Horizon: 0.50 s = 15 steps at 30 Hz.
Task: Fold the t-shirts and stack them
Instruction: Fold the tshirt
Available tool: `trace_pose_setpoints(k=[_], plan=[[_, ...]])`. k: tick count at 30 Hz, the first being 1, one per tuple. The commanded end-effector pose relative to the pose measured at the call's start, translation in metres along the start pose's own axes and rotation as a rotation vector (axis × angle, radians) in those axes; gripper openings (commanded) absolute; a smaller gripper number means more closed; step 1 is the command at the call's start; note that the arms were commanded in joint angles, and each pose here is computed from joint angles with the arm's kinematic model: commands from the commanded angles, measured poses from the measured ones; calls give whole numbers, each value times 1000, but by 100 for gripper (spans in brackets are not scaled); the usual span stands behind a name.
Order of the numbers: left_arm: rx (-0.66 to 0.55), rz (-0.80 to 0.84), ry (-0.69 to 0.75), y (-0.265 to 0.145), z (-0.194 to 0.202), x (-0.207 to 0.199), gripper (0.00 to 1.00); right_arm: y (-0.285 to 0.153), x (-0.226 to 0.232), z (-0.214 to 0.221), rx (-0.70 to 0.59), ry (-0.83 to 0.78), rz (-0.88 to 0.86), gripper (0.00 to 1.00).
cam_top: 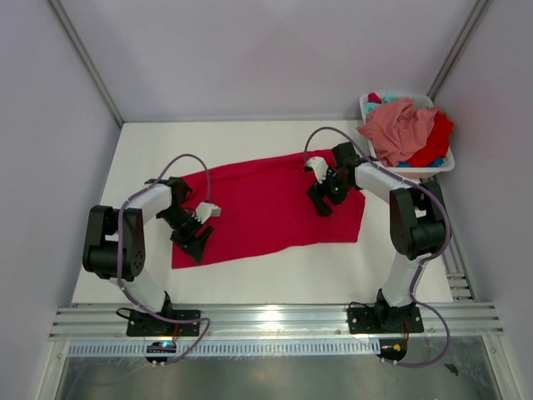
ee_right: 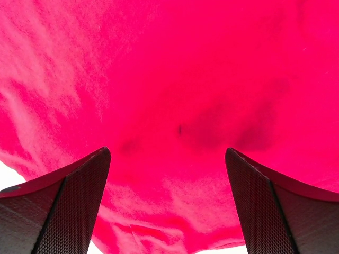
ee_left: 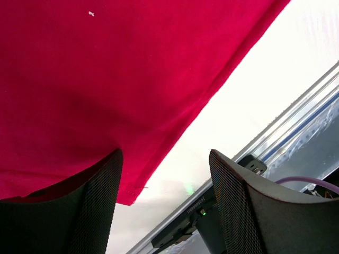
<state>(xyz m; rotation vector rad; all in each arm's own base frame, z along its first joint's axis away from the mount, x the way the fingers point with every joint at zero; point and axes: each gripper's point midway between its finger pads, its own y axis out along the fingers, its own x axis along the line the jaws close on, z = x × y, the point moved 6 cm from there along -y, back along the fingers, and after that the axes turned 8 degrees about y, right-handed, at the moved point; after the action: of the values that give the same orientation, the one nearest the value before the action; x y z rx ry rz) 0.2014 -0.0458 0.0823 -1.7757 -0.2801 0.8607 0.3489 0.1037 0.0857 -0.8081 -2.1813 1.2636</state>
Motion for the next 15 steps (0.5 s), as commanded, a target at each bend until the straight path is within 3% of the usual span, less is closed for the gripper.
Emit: trace_pose_setpoints(k=[1, 15], plan=[[-22, -12, 26, -6, -3, -2, 68, 1, 1, 2, 3, 4, 14, 93], [-54, -58, 27, -7, -23, 18, 70, 5, 15, 55, 155, 67, 33, 93]])
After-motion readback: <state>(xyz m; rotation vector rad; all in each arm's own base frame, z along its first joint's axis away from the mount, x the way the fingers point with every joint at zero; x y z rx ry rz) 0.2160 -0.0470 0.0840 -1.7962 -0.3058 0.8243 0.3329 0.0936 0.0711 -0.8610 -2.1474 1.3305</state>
